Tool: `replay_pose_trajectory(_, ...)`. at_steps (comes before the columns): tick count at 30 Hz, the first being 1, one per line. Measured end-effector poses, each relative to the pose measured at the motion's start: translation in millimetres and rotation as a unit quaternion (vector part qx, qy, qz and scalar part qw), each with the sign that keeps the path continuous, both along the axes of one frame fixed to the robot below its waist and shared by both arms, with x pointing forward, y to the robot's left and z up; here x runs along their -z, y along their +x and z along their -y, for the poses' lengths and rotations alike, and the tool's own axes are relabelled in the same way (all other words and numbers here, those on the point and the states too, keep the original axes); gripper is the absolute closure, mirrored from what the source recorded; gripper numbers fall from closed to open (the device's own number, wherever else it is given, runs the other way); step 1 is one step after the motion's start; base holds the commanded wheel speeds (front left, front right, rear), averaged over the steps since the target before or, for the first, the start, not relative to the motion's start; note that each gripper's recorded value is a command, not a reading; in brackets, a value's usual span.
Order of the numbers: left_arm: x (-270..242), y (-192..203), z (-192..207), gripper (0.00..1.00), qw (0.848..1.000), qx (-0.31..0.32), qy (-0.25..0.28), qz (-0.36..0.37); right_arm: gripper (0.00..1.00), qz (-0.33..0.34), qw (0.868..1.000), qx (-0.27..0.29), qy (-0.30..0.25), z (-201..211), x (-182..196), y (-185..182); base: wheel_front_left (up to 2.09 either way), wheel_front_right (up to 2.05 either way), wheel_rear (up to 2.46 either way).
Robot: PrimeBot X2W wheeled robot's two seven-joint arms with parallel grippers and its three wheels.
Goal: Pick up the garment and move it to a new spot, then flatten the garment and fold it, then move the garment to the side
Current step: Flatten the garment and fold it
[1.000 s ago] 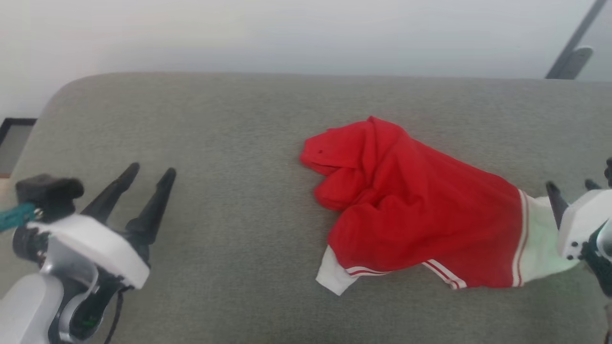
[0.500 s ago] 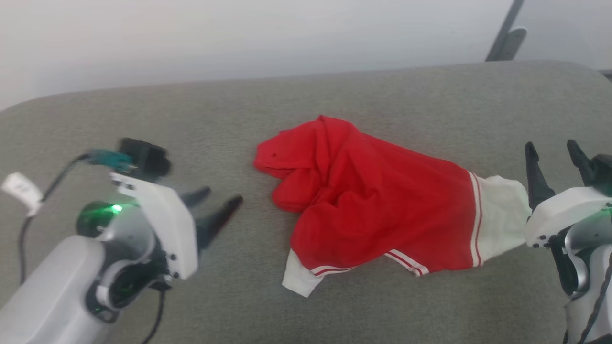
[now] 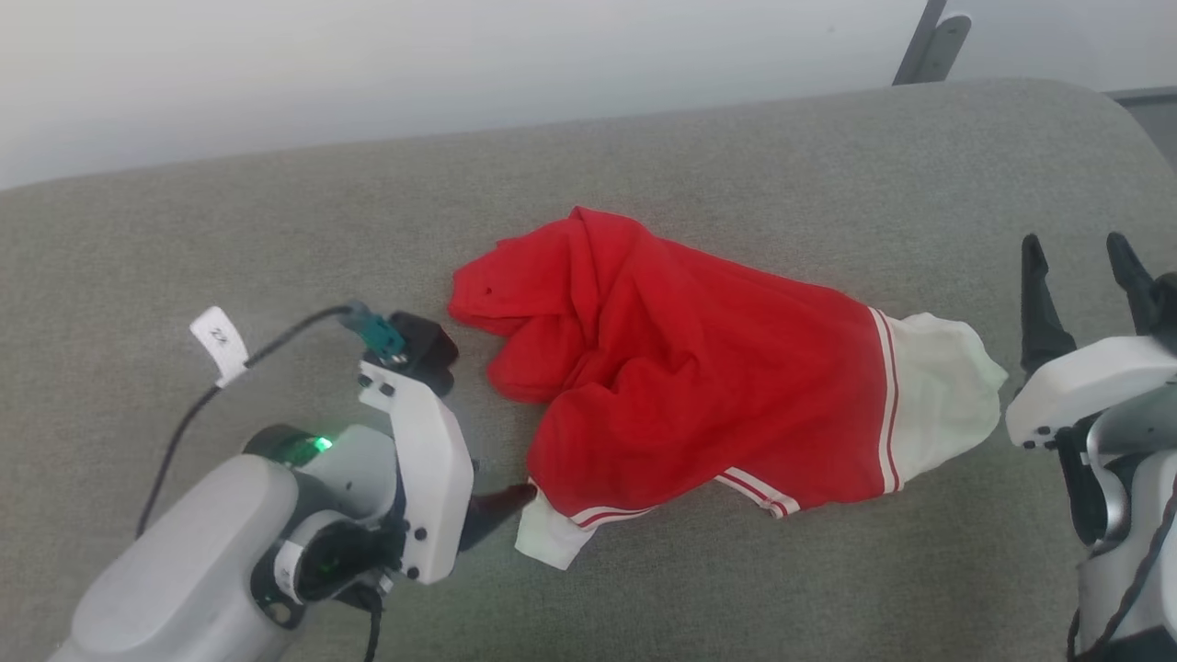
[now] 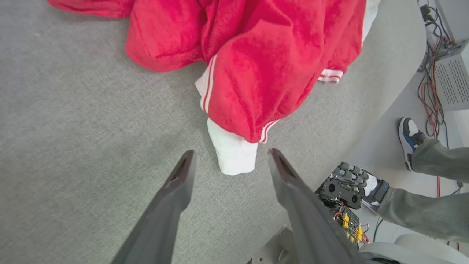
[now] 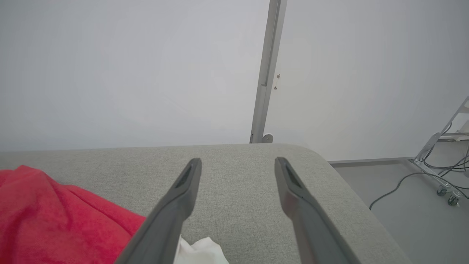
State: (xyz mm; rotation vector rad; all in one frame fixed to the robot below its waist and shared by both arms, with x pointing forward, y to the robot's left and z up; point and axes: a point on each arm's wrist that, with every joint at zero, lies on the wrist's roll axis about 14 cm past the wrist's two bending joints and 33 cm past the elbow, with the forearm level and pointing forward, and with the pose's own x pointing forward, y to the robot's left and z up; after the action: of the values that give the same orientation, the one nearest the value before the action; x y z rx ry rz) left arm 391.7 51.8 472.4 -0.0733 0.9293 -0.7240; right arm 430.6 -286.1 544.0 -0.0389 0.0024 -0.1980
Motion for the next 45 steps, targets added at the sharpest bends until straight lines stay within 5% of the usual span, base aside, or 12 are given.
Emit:
replay_pose_trajectory(24, 96, -12, 8, 0.00, 0.992, 0.016, 0.048, -0.119, 0.00, 0.013, 1.000, 0.024, 0.003, 15, -2, 4, 0.00, 0.00, 0.00)
replay_pose_trajectory(25, 98, -12, 8, 0.82, 0.991, 0.015, 0.049, -0.120, 0.00, 0.013, 1.000, 0.024, 0.003, 15, -2, 4, 0.00, 0.00, 0.00)
replay_pose_trajectory(26, 100, -10, 7, 1.00, 0.992, 0.016, 0.051, -0.116, 0.00, 0.014, 1.000, 0.024, 0.004, 14, -3, 4, 0.00, 0.00, 0.00)
replay_pose_trajectory(39, 98, -2, -9, 1.00, 0.995, -0.011, 0.052, -0.086, 0.00, 0.023, 1.000, 0.019, 0.009, 11, -11, 5, 0.00, 0.00, 0.00)
replay_pose_trajectory(45, 76, 17, -52, 1.00, 0.994, -0.070, 0.061, -0.056, 0.00, 0.026, 1.000, 0.005, 0.013, 1, -14, 9, 0.00, 0.00, 0.00)
